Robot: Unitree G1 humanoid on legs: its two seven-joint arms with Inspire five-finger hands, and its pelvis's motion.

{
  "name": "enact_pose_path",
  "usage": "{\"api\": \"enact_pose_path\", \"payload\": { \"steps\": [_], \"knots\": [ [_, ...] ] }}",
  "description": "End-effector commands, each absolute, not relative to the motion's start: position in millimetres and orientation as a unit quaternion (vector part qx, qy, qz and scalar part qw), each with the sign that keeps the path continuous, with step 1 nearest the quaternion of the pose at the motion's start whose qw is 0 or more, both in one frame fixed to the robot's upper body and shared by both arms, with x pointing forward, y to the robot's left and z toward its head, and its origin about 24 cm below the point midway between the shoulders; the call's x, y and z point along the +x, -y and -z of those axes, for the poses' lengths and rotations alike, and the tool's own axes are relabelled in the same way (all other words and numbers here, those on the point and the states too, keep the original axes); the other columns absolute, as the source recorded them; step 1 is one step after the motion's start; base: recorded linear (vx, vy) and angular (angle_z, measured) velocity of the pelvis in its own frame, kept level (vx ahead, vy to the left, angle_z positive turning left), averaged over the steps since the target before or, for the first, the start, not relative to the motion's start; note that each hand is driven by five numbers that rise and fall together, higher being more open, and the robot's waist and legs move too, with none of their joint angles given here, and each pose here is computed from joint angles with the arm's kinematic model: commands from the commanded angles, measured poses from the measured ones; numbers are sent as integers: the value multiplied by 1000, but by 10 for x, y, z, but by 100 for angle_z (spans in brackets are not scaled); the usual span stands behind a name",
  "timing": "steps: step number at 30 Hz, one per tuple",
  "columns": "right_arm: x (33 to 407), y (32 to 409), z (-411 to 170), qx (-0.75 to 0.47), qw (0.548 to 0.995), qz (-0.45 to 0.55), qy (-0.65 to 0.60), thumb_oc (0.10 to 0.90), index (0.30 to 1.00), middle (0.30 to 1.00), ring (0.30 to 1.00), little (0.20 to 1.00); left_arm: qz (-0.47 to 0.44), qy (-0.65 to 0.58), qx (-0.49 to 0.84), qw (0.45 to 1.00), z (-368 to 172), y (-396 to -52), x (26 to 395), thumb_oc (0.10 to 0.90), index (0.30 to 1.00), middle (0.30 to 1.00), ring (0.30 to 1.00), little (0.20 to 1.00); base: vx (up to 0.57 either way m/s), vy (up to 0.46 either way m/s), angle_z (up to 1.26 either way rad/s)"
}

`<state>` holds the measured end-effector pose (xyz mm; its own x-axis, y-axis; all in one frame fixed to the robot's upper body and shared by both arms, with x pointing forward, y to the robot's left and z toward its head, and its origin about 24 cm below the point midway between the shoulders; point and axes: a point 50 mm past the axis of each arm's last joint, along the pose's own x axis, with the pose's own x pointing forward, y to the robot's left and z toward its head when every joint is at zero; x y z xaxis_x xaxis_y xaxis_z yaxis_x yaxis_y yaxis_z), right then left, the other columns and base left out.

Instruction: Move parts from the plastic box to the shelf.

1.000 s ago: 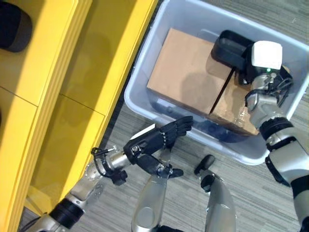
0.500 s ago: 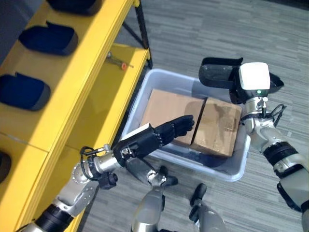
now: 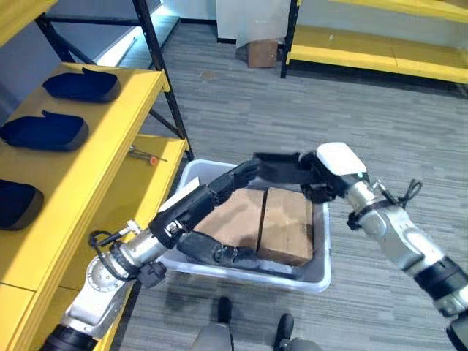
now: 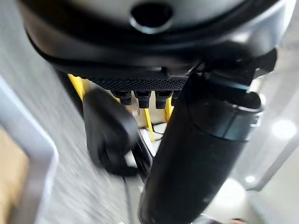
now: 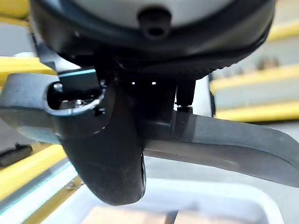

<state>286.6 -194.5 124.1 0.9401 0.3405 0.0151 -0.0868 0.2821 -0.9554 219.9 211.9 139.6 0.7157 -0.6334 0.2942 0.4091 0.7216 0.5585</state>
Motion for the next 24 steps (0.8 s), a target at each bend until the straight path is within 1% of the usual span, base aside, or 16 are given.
{"api": "enact_pose_path", "payload": {
  "steps": [1, 3, 7, 11, 17, 18, 24],
  "knots": [
    [3061, 1865, -1754, -604, 771, -111, 170, 400, 300, 300, 300, 300, 210, 387, 293, 849, -1639, -1957, 2167, 900, 1000, 1000, 1000, 1000, 25, -64, -13],
    [3067, 1921, -1782, -623, 763, -109, 135, 400, 300, 300, 300, 300, 174, 419, 363, 814, -1725, -1987, 2189, 900, 1000, 1000, 1000, 1000, 29, -72, -20],
    [3137, 2005, -1782, -632, 761, -106, 100, 400, 300, 300, 300, 300, 162, 434, 394, 794, -1799, -2007, 2209, 900, 1000, 1000, 1000, 1000, 27, -41, -10],
    [3160, 1997, -1824, -633, 759, -119, 100, 400, 300, 300, 300, 300, 174, 435, 399, 788, -1805, -1991, 2223, 900, 1000, 1000, 1000, 1000, 18, -29, 1],
    [3152, 1825, -1921, -631, 749, -152, 129, 400, 300, 300, 300, 300, 214, 425, 437, 763, -1742, -1907, 2258, 900, 1000, 1000, 1000, 1000, 3, -7, -4],
    [3153, 1769, -1967, -635, 743, -156, 142, 400, 300, 300, 300, 300, 236, 418, 444, 756, -1728, -1870, 2271, 900, 1000, 1000, 1000, 1000, 5, -2, -10],
    [3164, 1578, -2134, -636, 731, -172, 178, 400, 300, 300, 300, 300, 256, 399, 451, 756, -1744, -1849, 2322, 900, 1000, 1000, 1000, 1000, 8, 6, -6]
  ]
}}
